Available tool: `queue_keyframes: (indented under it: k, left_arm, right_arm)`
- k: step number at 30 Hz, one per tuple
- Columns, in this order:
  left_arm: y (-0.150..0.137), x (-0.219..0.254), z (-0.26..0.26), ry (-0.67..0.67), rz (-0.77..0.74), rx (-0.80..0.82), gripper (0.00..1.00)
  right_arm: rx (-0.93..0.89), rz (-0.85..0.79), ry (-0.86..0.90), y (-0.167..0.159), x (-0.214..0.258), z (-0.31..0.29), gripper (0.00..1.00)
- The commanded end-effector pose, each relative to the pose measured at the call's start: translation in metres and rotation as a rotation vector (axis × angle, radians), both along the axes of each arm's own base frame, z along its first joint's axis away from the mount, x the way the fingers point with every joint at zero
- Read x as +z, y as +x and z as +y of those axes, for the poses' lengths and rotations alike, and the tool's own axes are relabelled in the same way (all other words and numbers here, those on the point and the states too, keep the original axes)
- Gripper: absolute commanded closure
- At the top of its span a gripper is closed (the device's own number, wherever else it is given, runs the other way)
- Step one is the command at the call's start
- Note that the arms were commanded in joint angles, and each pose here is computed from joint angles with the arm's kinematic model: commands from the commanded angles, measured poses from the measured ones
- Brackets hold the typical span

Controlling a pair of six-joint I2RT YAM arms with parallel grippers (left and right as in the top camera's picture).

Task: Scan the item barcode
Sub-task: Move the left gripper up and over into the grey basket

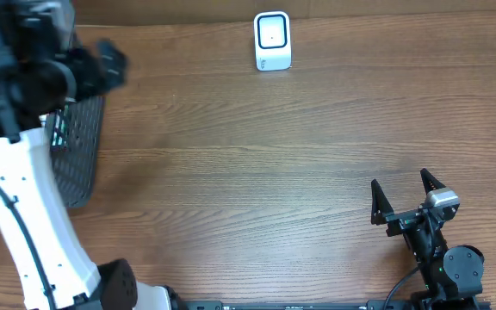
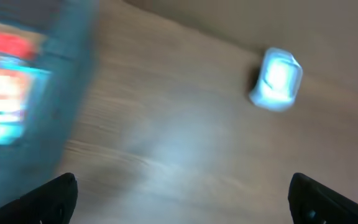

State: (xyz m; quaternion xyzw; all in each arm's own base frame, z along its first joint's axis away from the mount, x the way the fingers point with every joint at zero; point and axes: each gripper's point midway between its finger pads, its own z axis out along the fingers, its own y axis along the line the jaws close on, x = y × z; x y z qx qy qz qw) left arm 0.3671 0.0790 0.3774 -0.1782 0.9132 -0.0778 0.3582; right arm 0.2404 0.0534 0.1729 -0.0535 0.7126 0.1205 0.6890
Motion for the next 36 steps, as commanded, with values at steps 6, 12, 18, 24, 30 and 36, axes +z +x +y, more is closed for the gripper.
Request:
queue_keyframes:
  k: [6, 12, 18, 24, 30, 36]
  left_arm:
    - [-0.014, 0.018, 0.107, 0.038, -0.093, 0.309, 0.00]
    - [-0.026, 0.009, 0.150, 0.126, -0.047, 0.428, 0.00]
    - [-0.014, -0.022, 0.164, 0.149, 0.049, 0.399, 0.00]
    - [-0.008, -0.052, 0.173, 0.149, 0.141, 0.377, 0.00]
    - [-0.003, -0.075, 0.177, 0.142, 0.205, 0.342, 0.00]
    - [0.005, -0.095, 0.183, 0.129, 0.245, 0.338, 0.00]
  right_arm:
    - [-0.007, -0.004, -0.004, 0.000, -0.002, -0.001, 0.00]
    - [-0.007, -0.004, -0.004, 0.000, -0.002, -0.001, 0.00]
    - [-0.007, -0.004, -0.004, 0.000, -0.002, -0.001, 0.00]
    - [-0.007, -0.004, -0.004, 0.000, -0.002, -0.001, 0.00]
    - [-0.007, -0.004, -0.004, 0.000, -0.002, -0.001, 0.00]
    - [-0.007, -0.004, -0.004, 0.000, -0.002, -0.001, 0.00]
